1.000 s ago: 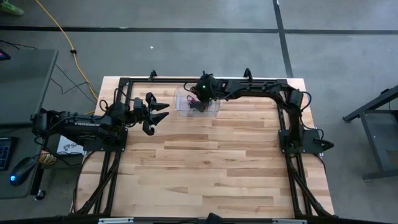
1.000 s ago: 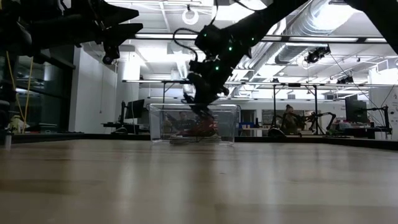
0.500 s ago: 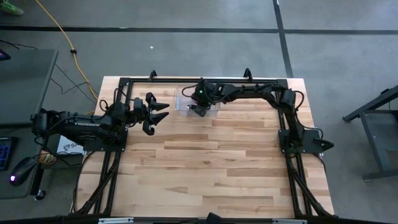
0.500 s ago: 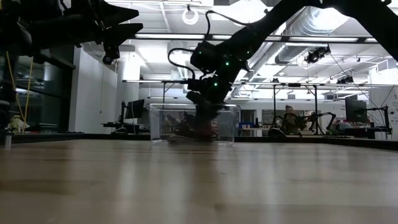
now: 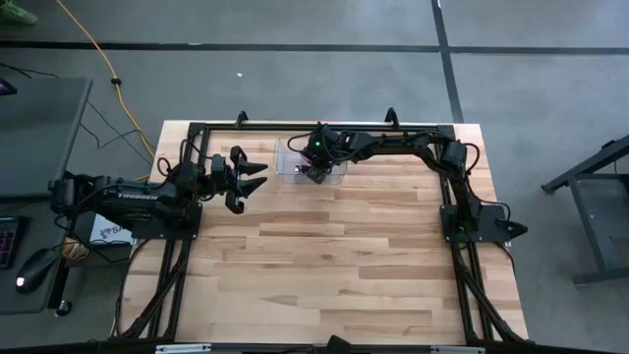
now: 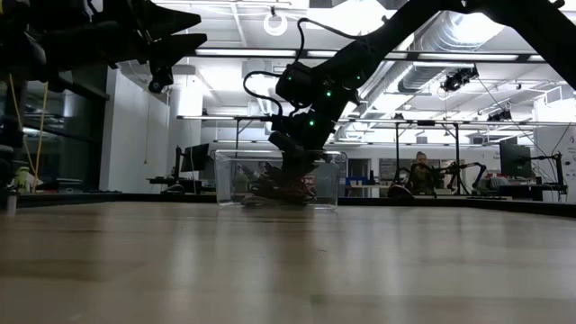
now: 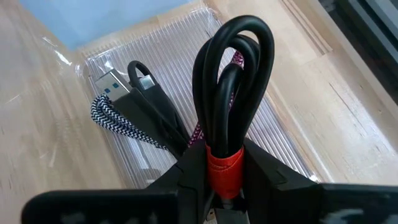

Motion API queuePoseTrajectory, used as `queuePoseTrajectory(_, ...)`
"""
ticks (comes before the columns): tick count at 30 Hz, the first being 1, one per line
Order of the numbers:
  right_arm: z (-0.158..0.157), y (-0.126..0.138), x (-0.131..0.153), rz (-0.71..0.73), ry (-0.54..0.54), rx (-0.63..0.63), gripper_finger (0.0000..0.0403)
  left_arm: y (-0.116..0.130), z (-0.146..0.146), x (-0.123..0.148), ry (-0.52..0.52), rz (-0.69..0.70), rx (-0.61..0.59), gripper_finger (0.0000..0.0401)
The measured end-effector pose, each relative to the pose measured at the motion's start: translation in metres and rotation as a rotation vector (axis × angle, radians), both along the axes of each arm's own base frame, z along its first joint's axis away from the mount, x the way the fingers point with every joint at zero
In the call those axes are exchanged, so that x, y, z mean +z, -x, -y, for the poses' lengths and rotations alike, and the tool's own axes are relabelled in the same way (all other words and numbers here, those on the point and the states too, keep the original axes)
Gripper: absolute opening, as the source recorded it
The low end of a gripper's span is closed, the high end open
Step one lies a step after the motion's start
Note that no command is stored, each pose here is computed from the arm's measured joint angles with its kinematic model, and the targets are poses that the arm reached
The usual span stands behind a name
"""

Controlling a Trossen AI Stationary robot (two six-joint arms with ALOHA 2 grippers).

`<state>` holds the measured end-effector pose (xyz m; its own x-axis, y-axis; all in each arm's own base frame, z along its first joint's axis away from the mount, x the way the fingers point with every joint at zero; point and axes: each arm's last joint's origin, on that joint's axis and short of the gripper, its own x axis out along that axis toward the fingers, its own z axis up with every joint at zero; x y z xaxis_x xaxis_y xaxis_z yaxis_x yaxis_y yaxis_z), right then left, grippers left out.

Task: Pick and place USB-C Cables
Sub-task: Put the black charger cable into the transparent bin

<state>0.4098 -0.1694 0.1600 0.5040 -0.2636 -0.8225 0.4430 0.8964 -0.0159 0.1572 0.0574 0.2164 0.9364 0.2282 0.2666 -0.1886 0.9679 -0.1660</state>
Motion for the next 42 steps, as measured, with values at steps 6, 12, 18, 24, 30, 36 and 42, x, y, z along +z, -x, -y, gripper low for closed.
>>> queuePoseTrajectory(6, 0.0000, 0.0000, -0.0005, -0.001, -0.001, 0.001, 0.0066, 0.0000, 0.0000, 0.0000, 0.000, 0.000, 0.000, 0.0165)
queuePoseTrajectory(12, -0.0003, 0.0002, -0.0011, -0.002, -0.006, 0.004, 0.0090, 0.0000, 0.0000, 0.0000, 0.000, 0.000, 0.000, 0.0165)
queuePoseTrajectory(18, -0.0002, 0.0000, -0.0011, 0.000, -0.005, 0.004, 0.0097, 0.0000, 0.0000, 0.0000, 0.000, 0.000, 0.000, 0.0165)
queuePoseTrajectory(24, -0.0002, 0.0001, -0.0014, -0.001, -0.005, 0.005, 0.0098, 0.0000, 0.0000, 0.0000, 0.000, 0.000, 0.000, 0.0165)
queuePoseTrajectory(30, -0.0002, 0.0000, -0.0015, -0.001, -0.004, 0.006, 0.0099, 0.0000, 0.0000, 0.0000, -0.001, 0.000, 0.000, 0.0165)
queuePoseTrajectory(36, -0.0003, 0.0002, -0.0018, -0.002, -0.005, 0.006, 0.0099, 0.0000, 0.0000, 0.0001, 0.000, 0.000, 0.000, 0.0165)
queuePoseTrajectory(42, 0.0021, 0.0011, -0.0018, 0.000, -0.009, -0.008, 0.0099, 0.0000, 0.0000, 0.0001, 0.000, 0.000, 0.000, 0.0165)
